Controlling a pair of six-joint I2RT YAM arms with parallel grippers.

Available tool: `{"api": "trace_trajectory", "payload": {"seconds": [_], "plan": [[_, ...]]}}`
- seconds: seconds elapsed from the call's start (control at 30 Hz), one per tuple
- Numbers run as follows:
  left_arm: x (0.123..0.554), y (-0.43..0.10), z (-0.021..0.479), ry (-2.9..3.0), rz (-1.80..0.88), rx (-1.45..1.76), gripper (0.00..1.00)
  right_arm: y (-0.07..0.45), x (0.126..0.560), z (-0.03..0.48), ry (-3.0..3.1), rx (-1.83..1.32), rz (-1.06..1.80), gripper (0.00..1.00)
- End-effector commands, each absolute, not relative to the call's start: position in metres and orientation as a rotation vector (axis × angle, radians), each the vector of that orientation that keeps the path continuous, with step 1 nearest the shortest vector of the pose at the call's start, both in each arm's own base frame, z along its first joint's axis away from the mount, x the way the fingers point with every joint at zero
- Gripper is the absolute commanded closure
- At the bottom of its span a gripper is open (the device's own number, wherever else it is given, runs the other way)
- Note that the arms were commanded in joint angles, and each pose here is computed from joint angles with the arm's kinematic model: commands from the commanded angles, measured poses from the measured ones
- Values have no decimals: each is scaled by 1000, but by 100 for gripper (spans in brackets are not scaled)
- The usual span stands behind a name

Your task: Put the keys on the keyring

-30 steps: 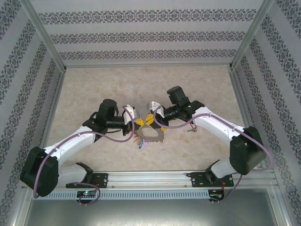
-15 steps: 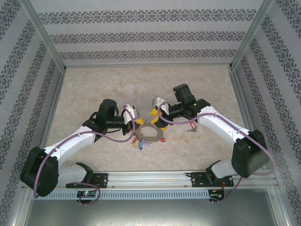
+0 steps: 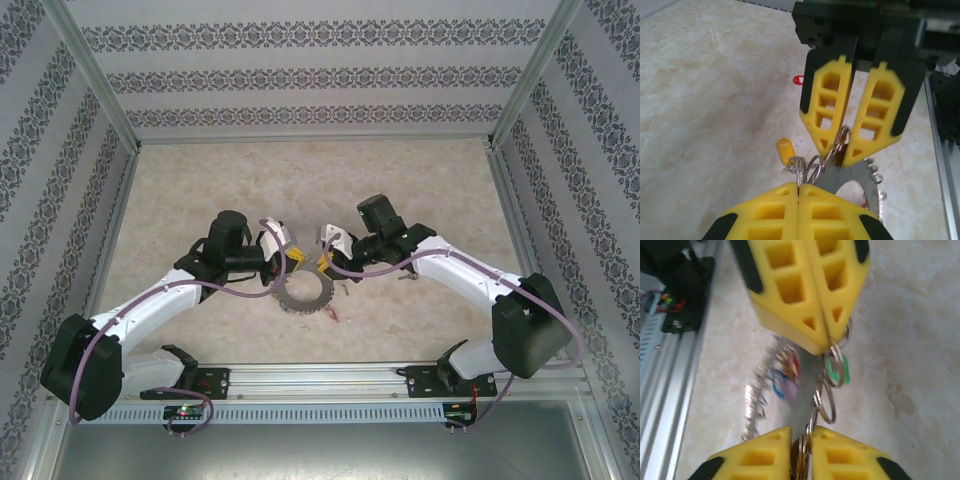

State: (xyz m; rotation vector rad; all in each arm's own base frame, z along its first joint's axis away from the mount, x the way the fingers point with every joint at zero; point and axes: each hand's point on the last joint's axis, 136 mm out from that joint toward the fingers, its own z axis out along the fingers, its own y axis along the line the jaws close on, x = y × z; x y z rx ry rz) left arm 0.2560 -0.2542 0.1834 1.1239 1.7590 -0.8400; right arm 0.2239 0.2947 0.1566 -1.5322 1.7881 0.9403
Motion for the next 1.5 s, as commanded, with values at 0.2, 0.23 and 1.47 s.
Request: {"api": "trace_trajectory", "payload": {"seconds": [0.2, 0.23, 1.47], "plan": [[273, -257, 225, 1702, -805, 1034, 100, 305, 224, 156, 1812, -1436, 794, 100], [274, -257, 223, 1713, -799, 1029, 100, 306, 224, 156, 1814, -1429, 792, 100], [249, -264, 204, 1532, -741, 1206, 100, 273, 226, 219, 1605, -1329, 952, 64]]}}
